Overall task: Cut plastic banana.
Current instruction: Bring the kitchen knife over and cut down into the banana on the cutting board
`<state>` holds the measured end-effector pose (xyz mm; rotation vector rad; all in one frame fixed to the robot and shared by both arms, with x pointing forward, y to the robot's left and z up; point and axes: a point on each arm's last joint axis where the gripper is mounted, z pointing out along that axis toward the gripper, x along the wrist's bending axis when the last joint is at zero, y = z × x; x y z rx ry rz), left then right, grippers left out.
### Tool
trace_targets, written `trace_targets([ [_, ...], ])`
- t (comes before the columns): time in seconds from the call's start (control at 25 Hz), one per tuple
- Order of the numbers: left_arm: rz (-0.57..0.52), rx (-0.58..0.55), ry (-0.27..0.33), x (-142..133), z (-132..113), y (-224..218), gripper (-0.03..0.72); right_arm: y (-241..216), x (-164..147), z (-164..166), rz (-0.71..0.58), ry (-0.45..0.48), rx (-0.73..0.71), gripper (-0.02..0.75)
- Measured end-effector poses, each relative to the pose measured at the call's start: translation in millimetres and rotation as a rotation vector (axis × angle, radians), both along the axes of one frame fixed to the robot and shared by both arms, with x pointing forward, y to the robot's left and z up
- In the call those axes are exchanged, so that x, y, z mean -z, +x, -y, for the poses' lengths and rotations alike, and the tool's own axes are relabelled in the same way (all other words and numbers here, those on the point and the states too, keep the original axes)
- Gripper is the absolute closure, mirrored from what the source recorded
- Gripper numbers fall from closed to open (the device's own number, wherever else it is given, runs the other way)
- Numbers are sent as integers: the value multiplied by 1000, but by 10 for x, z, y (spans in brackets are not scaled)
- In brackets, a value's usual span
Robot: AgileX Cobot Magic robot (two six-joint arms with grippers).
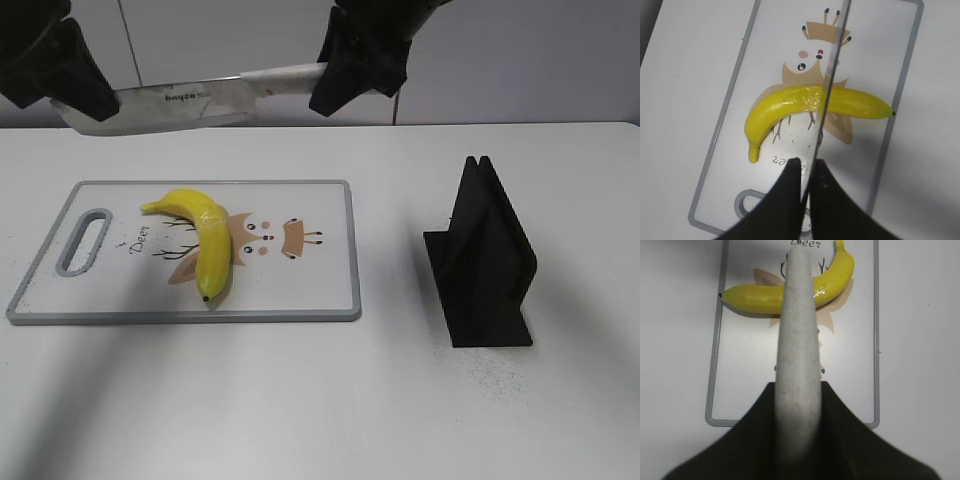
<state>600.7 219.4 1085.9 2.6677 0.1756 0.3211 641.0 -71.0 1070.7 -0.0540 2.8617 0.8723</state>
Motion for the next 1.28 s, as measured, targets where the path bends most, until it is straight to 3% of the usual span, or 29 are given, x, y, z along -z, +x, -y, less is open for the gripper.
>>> trace_targets([
  [0.24,0,-15,14,115,-4,88,661,89,139,-29,14,-3,12,575],
  [0.48,-42,-53,25,468,9,274,660,234,523,-57,-22,-49,26,575],
  [0.6,-84,-88,36,875,14,318,658,325,936,-80,-97,-94,42,575],
  [0.72,-123,-135,62,1487,57,272,653,384,1495,-84,-191,-164,48,569],
  [0.76,-111,-140,64,1548,73,259,647,390,1582,-86,-212,-173,53,564],
  [1.0,-93,-128,93,1656,116,234,647,409,1636,-83,-234,-181,59,559],
  [1.28,-77,-114,98,1562,130,255,648,460,1487,-106,-216,-184,55,559],
])
